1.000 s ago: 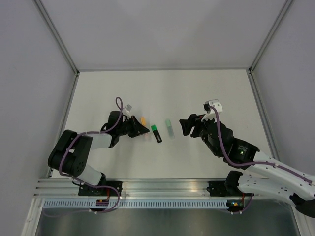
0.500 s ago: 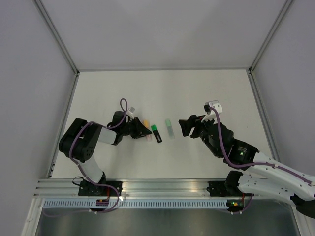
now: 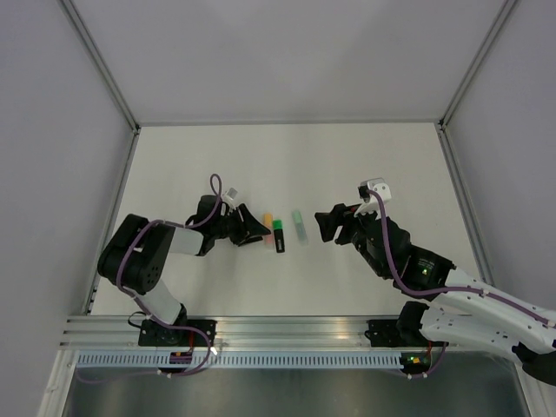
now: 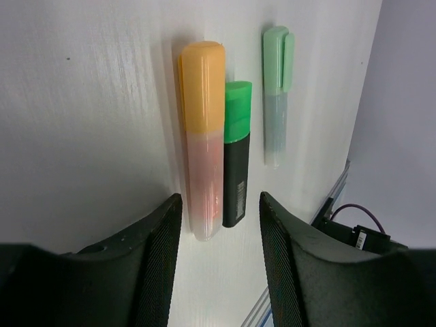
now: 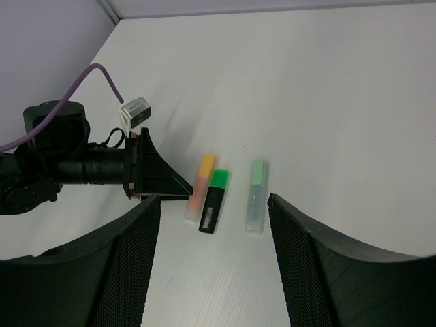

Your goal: Insert the pens into the pen caps

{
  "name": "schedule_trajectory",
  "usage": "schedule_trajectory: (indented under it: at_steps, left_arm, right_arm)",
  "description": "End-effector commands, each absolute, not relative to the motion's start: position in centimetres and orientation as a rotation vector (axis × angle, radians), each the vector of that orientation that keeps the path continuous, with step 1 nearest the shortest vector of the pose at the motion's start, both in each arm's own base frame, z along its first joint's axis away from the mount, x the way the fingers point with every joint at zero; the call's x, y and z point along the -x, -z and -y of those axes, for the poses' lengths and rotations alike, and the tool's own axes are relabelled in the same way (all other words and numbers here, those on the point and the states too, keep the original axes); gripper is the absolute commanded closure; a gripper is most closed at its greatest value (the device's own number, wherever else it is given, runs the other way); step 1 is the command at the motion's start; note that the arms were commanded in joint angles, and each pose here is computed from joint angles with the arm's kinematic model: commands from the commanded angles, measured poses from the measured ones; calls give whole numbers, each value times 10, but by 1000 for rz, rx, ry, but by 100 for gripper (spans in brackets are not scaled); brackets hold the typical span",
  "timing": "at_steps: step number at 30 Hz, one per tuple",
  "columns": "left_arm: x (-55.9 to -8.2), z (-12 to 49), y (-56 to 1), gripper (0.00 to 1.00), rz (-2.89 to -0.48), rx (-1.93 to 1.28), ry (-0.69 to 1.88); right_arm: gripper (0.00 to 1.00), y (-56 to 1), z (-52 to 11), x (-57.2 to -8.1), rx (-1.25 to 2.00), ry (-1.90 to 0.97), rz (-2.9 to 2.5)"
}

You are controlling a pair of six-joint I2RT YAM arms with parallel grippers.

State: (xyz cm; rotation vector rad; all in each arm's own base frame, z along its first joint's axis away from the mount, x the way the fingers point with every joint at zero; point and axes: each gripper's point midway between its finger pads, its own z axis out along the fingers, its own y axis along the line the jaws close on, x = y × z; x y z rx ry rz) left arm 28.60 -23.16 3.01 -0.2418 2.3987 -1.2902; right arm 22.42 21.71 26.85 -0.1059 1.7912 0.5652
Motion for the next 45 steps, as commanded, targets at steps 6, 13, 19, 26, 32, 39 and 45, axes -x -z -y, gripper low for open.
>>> schedule_trajectory:
  at_steps: [6, 13, 19, 26, 32, 39, 45]
  left_arm:
    - [-293, 206, -55, 43, -2373, 271, 1054]
    - [-301, 206, -123, 41, -2191, 3, 1015]
    - [-290, 215, -157, 0, -2113, -274, 885]
    - [-259, 212, -169, 0, -1910, -339, 923]
    - [-243, 205, -201, 0, -1761, -413, 894]
    - [-234, 203, -213, 0, -1692, -447, 900]
    - [-232, 208, -211, 0, -1694, -487, 918]
  right_arm:
    - [29, -271, -222, -225, 108, -589, -1776]
    - [28, -244, -247, -225, 192, -608, -1852]
    - [9, -207, -272, -231, 221, -590, -1963]
    - [2, -184, -265, -247, 128, -521, -1999]
    - [2, -167, -271, -253, 103, -618, -2047]
    - [2, -174, -262, -259, 44, -642, -2005]
    - [2, -185, -247, -261, 21, -592, -1957]
